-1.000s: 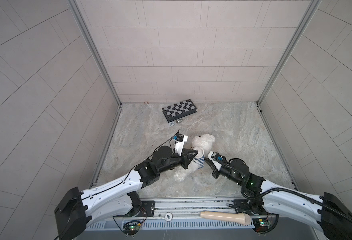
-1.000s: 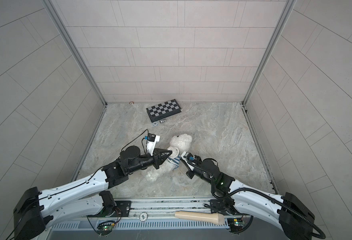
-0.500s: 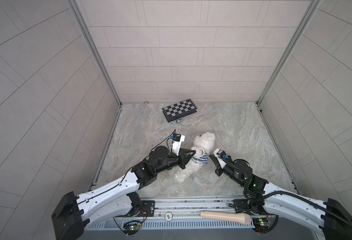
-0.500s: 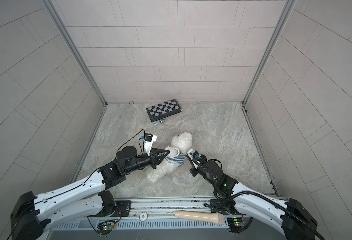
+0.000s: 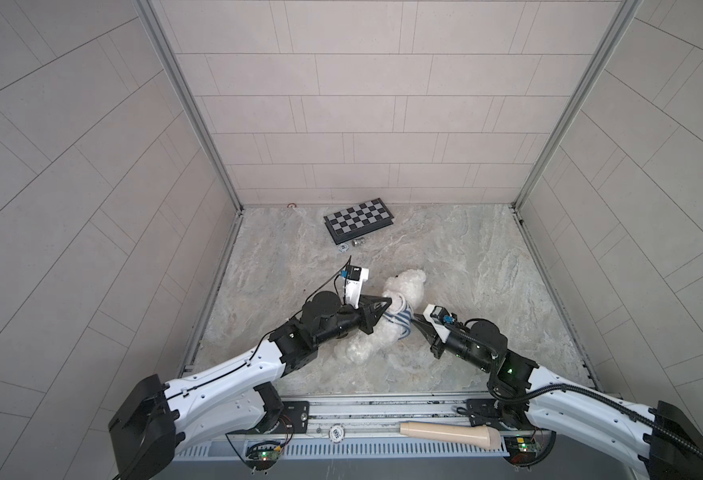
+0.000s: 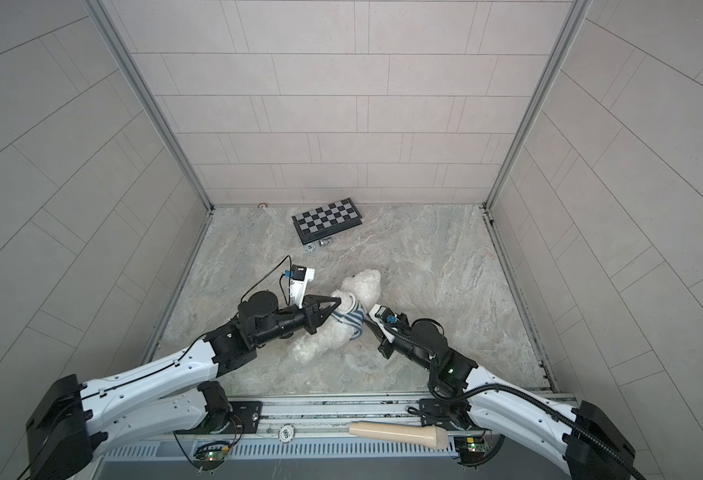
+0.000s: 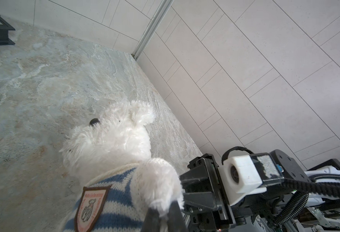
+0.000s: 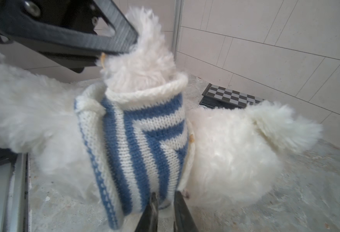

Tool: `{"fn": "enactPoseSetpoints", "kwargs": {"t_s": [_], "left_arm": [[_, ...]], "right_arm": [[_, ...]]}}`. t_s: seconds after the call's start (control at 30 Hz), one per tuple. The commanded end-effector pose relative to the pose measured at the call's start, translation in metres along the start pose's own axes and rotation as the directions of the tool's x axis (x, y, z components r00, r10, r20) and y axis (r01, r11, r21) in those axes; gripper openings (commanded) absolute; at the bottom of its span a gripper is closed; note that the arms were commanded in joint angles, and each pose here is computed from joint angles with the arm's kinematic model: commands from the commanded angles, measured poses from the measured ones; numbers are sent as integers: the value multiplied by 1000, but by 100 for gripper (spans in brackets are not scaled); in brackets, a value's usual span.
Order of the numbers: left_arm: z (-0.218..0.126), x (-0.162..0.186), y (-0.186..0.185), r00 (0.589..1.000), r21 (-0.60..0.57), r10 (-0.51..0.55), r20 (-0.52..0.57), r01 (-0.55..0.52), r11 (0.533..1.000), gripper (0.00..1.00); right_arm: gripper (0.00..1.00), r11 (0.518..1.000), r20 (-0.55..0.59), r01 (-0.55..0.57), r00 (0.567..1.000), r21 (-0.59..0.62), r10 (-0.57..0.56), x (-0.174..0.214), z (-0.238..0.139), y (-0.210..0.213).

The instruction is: Dress the teddy bear

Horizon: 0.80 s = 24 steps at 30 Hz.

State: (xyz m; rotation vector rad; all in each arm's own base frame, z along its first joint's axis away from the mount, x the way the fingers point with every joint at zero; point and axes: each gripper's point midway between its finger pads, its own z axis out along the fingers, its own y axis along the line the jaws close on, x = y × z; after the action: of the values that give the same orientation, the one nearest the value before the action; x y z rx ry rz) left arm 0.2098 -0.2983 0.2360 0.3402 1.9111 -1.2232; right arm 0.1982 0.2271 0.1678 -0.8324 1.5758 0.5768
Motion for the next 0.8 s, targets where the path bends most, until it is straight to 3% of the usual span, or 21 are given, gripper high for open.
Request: {"fn": "enactPoseSetpoints", "kwargs": {"t_s": [0.0,0.17,0.27,0.53,0.77], "left_arm": [[-1,-17,-5,998,19,8,67,-9,1000,0],[0,-11,2,999,-12,19,46,-19,1000,0],[2,-10,3,999,-15,17,42,-17,1000,0],[7,-13,0,999,4,3,46,-3,1000,0],[7,-13,-1,998,14,-6,55,5,1000,0]], "right_arm": [[23,998,17,29,999,-57,-28,-6,-4,10],[35,997,68,26,997,-69,-21,-21,-10,13],[36,996,95,21,995,-91,-12,-30,-9,17],[34,990,73,31,997,-137,-21,-31,10,28],[23,992,28,43,999,-115,-40,-22,22,25]]}}
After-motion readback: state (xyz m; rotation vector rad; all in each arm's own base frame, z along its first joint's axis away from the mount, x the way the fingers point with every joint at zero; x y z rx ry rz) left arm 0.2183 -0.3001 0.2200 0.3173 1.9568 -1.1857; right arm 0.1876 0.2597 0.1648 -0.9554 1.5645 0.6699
